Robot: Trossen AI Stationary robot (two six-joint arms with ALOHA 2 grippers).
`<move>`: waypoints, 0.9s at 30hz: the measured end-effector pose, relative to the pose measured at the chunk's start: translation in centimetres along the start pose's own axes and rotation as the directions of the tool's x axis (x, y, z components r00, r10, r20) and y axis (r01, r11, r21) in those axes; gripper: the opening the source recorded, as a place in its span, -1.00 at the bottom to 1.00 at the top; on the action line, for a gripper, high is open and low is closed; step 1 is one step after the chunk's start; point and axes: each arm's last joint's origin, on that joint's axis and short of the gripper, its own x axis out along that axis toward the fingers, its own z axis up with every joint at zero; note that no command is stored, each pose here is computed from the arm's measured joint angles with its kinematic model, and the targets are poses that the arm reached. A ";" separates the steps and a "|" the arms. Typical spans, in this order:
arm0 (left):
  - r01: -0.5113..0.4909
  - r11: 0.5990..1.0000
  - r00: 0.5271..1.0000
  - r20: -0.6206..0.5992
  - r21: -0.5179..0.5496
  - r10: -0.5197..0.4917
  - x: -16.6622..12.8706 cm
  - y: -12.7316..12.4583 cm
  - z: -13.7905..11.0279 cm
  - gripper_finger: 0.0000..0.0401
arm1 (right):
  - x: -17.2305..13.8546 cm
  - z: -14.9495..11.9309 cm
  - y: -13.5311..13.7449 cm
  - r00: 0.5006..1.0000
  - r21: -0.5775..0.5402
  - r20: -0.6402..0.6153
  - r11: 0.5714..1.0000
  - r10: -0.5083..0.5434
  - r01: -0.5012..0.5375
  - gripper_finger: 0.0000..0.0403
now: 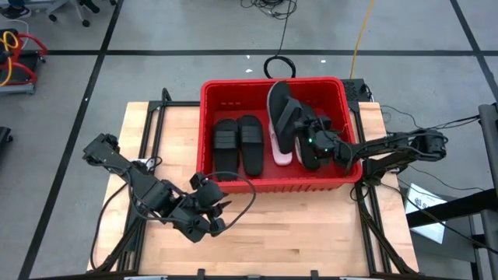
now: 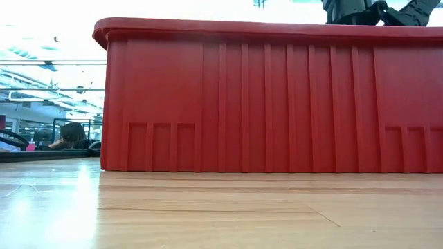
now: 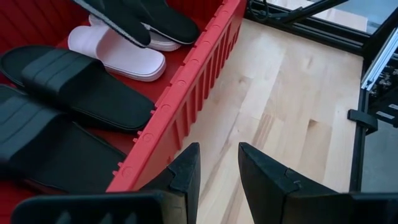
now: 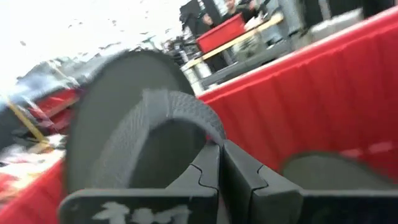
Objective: Pick and place slides into bin
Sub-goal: Put the black slipper into the red bin
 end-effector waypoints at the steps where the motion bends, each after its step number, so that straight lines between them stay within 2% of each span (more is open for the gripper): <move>1: -0.001 1.000 1.000 0.000 0.000 0.001 0.0 0.0 0.0 -0.47 | -0.2 0.0 0.0 1.000 -0.028 0.009 0.999 -0.015 0.015 -1.00; 4: 0.001 1.000 1.000 -0.007 0.003 -0.001 0.1 0.1 0.1 -0.47 | -1.0 0.1 0.4 0.999 -0.030 0.025 0.999 -0.023 0.024 -1.00; 9: 0.006 1.000 1.000 -0.016 0.010 -0.005 0.2 0.1 0.1 -0.47 | -2.0 -0.9 0.4 0.999 -0.132 0.005 0.990 -0.042 0.042 -1.00; 12: 0.009 1.000 1.000 -0.020 0.026 -0.009 0.2 0.1 0.1 -0.47 | -2.5 -1.4 0.3 0.999 -0.129 -0.022 0.991 -0.036 0.033 -1.00; 18: 0.019 0.999 0.999 -0.034 0.026 -0.018 0.2 0.2 0.1 -0.47 | -3.2 -1.7 0.1 0.996 -0.164 0.013 0.982 -0.093 0.094 -1.00; 22: 0.021 0.999 0.999 -0.036 0.026 -0.020 0.2 0.1 0.1 -0.47 | -3.5 -1.9 0.1 0.996 -0.185 0.002 0.979 -0.084 0.083 -1.00; 27: 0.020 0.999 0.999 -0.037 0.026 -0.019 0.2 0.1 0.1 -0.47 | -3.6 -2.4 -0.3 0.996 -0.265 -0.037 0.962 -0.080 0.067 -1.00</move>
